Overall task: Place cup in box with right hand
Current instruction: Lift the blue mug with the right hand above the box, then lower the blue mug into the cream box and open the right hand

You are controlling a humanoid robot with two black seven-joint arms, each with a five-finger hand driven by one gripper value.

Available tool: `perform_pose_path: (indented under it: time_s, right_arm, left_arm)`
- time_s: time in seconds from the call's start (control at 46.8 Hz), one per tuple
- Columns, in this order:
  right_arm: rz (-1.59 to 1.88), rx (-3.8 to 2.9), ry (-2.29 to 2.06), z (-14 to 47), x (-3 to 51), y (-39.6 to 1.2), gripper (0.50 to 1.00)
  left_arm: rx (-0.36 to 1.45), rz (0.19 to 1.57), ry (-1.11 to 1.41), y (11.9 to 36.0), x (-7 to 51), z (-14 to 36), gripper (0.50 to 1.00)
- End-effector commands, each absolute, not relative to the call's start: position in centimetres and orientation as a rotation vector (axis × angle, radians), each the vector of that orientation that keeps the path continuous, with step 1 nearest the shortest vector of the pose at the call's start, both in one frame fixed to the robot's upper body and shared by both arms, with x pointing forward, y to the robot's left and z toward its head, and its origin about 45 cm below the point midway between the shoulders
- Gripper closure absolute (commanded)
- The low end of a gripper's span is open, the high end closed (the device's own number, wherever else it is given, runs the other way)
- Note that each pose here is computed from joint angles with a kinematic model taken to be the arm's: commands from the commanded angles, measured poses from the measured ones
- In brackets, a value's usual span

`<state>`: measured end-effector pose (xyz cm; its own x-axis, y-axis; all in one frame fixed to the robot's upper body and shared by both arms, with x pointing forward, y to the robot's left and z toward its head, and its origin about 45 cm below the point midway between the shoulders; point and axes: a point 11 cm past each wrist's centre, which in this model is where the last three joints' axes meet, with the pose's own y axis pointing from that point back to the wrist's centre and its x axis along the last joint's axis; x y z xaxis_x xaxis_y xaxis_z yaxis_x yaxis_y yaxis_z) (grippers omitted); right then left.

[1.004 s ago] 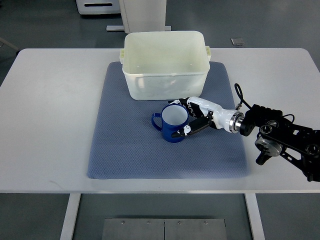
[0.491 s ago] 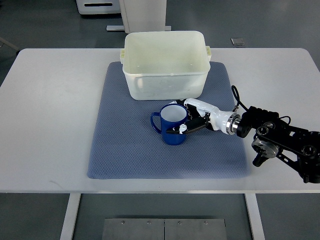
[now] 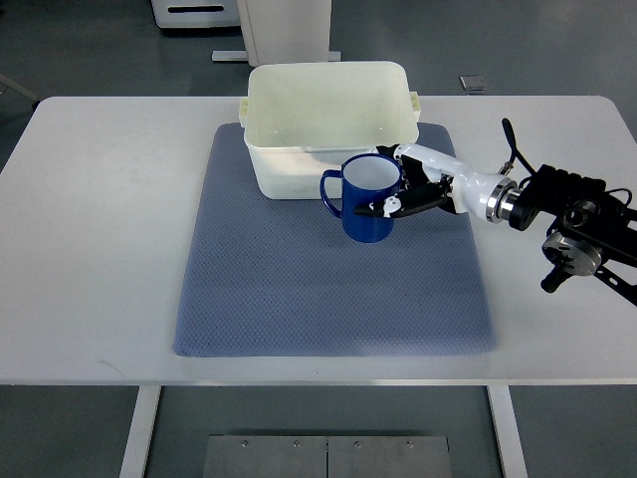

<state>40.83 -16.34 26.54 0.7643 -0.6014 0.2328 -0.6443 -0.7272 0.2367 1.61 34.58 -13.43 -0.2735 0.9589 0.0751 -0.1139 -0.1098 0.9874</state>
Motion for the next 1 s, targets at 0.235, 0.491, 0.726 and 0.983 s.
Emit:
perform_pose_path:
  time_s: [0.235, 0.491, 0.726, 0.983]
  right_arm:
    - [0.311, 2.666, -1.029, 34.4, 43.2, -17.8, 1.000]
    - [0.318, 2.628, -1.163, 37.3, 47.1, -17.0, 1.000]
    - [0.286, 2.603, -1.229, 37.3, 49.8, -14.5, 1.000]
    - [0.221, 2.559, -1.298, 35.1, 51.2, -13.0, 1.000]
  left_arm:
    - [1.039, 1.536, 1.260, 34.6, 1.6, -13.4, 0.500]
    - [1.040, 1.535, 1.260, 34.6, 1.6, -13.4, 0.500]
    - [1.039, 1.536, 1.260, 34.6, 1.6, -13.4, 0.500]
    - [1.039, 1.536, 1.260, 34.6, 1.6, -13.4, 0.500]
